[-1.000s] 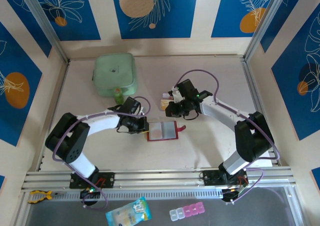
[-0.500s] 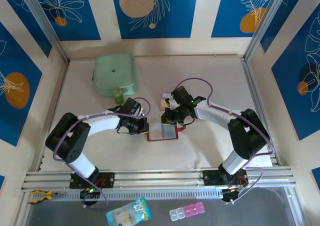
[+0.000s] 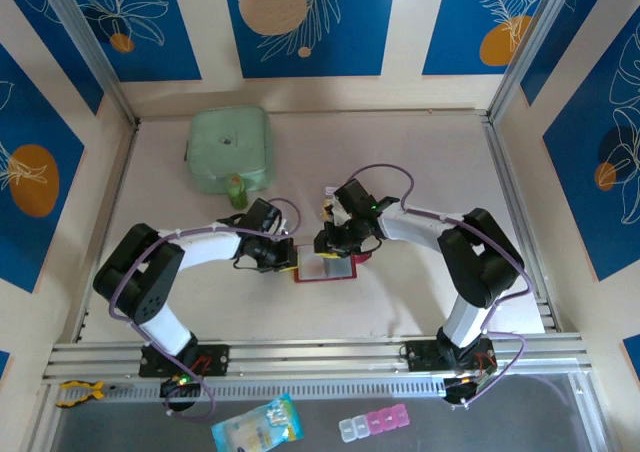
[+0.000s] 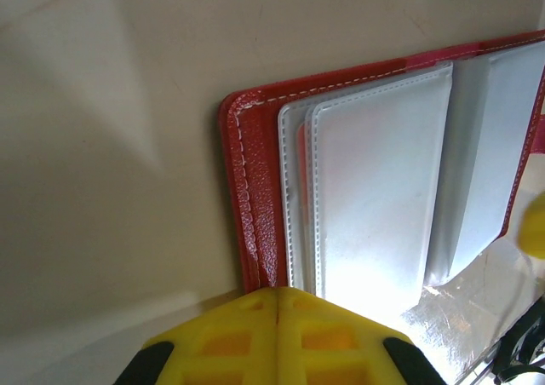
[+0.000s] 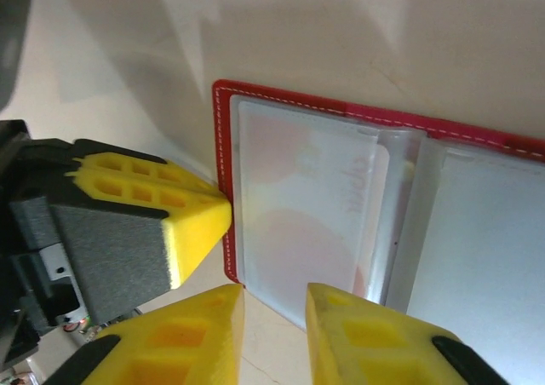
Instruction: Take the credit cards out of the card holder
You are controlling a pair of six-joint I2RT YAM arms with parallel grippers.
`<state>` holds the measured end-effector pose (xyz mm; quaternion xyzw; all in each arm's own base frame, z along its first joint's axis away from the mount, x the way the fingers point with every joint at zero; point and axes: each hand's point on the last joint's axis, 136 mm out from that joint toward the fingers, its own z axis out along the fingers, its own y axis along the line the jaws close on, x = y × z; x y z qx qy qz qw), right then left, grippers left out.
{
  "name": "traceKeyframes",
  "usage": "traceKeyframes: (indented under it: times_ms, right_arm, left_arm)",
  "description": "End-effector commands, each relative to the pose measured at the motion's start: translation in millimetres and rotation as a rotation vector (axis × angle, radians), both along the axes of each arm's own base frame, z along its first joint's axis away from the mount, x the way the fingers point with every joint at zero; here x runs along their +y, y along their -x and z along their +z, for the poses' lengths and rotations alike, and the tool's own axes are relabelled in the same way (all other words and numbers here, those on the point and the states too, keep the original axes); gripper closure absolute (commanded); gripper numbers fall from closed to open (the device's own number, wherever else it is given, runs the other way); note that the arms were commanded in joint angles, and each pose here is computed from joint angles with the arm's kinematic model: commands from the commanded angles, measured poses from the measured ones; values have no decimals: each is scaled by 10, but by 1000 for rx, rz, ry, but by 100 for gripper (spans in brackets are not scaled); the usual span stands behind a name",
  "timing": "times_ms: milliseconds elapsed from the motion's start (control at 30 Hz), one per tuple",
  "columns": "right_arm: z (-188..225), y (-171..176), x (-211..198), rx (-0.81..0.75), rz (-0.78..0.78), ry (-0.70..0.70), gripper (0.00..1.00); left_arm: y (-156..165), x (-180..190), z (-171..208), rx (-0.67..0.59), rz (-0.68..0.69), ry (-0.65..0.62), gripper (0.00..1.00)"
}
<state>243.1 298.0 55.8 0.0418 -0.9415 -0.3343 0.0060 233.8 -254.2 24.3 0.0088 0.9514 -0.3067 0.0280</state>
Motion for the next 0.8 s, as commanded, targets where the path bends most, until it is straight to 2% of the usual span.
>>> traceKeyframes:
  times_ms: [0, 400, 767]
  right_arm:
    - [-9, 43, 70, 31, 17, 5, 72]
    - [-126, 93, 218, 61, 46, 22, 72]
    - [-284, 92, 20, 86, 19, 123, 73]
  left_arm:
    - [67, 13, -74, 32, -14, -18, 93]
    - [79, 33, -80, 36, -16, -29, 93]
    - [100, 65, -106, 44, -23, -49, 94]
